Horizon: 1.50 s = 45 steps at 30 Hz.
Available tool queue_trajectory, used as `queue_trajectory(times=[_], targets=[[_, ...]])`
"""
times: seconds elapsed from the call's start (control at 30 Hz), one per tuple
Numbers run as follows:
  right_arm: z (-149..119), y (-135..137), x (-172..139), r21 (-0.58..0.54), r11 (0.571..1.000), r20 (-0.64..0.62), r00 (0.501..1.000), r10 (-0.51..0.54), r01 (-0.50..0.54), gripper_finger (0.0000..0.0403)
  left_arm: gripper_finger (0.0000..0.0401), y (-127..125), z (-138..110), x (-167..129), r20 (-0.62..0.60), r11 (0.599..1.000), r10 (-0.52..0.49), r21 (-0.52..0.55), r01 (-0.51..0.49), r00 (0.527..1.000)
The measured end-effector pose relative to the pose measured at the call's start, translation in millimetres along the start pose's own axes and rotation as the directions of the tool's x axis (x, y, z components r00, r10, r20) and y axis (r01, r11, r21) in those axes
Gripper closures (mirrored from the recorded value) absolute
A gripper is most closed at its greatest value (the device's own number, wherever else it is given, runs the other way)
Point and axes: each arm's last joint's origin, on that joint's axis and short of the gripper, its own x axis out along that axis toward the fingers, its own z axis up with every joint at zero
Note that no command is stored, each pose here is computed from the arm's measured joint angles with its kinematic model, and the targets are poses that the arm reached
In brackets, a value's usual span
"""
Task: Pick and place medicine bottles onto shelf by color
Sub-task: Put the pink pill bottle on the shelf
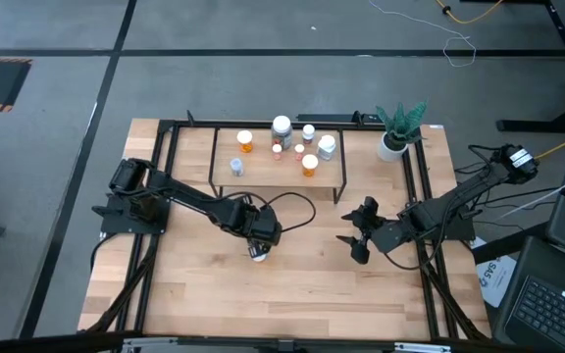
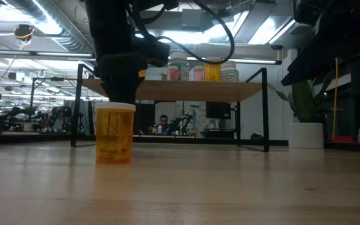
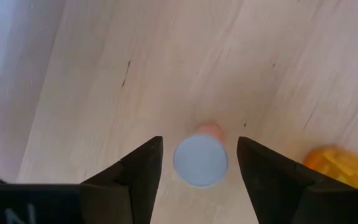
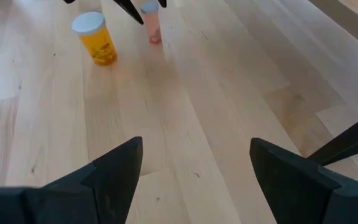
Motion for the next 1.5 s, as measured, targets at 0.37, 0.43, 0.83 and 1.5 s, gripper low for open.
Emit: queue_trajectory(times=[0.37, 0.43, 0.83, 1.5], targets=[[0, 0, 0, 0.000, 1.000, 0.000, 1.000, 0.000, 0.000, 0.0105, 0.0278, 0, 0, 0, -0.008, 1.000, -0.011, 0.000, 0.011, 1.000], [0, 0, 0, 0.001, 1.000, -0.001, 1.000, 0.000, 0.000, 0.0105, 0.0290, -1, 0, 0, -0.015, 1.000, -0.024, -0.006, 0.024, 1.000], [-3, -2, 0, 0.011, 1.000, -0.023, 1.000, -0.018, 0.018, 0.0105, 0.0296, -7, 29, -56, 0.008, 0.999, -0.010, 0.051, 0.010, 1.000], [-9, -9, -1, 0.126, 0.984, -0.055, 0.991, -0.120, 0.126, 0.0105, 0.0296, 44, 88, -124, 0.089, 0.983, 0.032, 0.180, -0.047, 0.996]])
